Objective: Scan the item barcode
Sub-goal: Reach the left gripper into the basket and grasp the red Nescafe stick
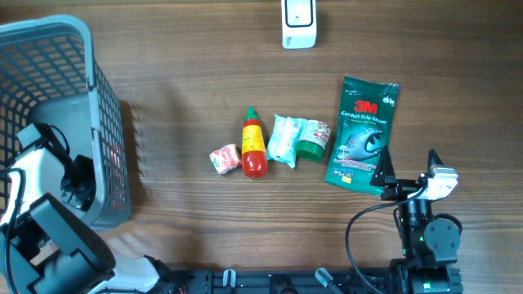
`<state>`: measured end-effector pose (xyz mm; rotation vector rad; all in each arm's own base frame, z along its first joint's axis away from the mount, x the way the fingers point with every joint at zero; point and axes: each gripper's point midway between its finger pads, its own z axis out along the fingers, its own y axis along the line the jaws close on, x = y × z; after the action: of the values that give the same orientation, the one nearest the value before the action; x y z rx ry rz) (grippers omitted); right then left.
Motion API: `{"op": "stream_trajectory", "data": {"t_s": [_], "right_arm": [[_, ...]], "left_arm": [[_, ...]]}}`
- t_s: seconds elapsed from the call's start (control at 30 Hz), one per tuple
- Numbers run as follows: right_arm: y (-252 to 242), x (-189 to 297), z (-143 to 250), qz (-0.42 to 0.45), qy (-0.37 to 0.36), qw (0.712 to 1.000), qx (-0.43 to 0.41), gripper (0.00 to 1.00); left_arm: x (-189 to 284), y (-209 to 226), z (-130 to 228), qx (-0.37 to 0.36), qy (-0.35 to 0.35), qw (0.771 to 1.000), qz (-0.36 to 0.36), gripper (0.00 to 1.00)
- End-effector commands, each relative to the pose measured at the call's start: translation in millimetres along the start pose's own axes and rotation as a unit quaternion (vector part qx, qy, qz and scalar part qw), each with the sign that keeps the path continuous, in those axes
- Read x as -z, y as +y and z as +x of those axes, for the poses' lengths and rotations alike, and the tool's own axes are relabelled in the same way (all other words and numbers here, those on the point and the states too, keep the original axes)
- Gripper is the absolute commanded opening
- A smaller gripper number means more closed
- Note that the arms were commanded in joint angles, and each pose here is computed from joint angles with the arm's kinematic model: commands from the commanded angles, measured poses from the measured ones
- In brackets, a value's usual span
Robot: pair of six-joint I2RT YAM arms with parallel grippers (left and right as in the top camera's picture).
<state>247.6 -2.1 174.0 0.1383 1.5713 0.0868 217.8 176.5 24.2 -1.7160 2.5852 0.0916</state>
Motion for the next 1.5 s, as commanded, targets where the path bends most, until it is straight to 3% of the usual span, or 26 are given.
{"op": "stream_trajectory", "data": {"t_s": [0.0,0.1,0.17,0.23,0.27,0.37,0.57,0.77,0.97,1.23,1.47], "right_arm": [[3,0,-1,-0.009,-0.002,1.000,0.006,1.00],[3,0,-1,-0.009,-0.002,1.000,0.006,1.00],[3,0,-1,-0.009,-0.002,1.000,0.006,1.00],[3,0,-1,-0.009,-0.002,1.000,0.006,1.00],[3,0,-1,-0.009,-0.002,1.000,0.006,1.00],[3,0,-1,-0.009,-0.002,1.000,0.006,1.00],[3,0,-1,-0.009,-0.002,1.000,0.006,1.00],[3,0,-1,-0.009,-0.002,1.000,0.006,1.00],[3,0,-1,-0.009,-0.002,1.000,0.006,1.00],[3,0,-1,-0.009,-0.002,1.000,0.006,1.00],[3,0,-1,-0.009,-0.002,1.000,0.006,1.00]], "left_arm": [[-4,21,-6,0.018,-0.022,0.998,-0.059,0.66],[-4,12,4,0.005,0.004,0.999,-0.031,0.55],[-2,-2,10,-0.002,0.022,1.000,0.009,0.54],[5,-25,19,0.001,0.047,0.996,0.079,0.15],[9,-35,22,0.007,0.058,0.993,0.107,0.04],[18,-54,27,0.076,0.087,0.980,0.160,0.04],[16,-46,20,0.163,0.085,0.973,0.139,0.04],[17,-51,15,0.161,0.077,0.972,0.155,0.04],[29,-77,19,0.149,0.108,0.957,0.225,0.04],[20,-72,20,0.139,0.104,0.961,0.213,0.04],[-18,-55,39,0.143,0.118,0.968,0.172,0.04]]}}
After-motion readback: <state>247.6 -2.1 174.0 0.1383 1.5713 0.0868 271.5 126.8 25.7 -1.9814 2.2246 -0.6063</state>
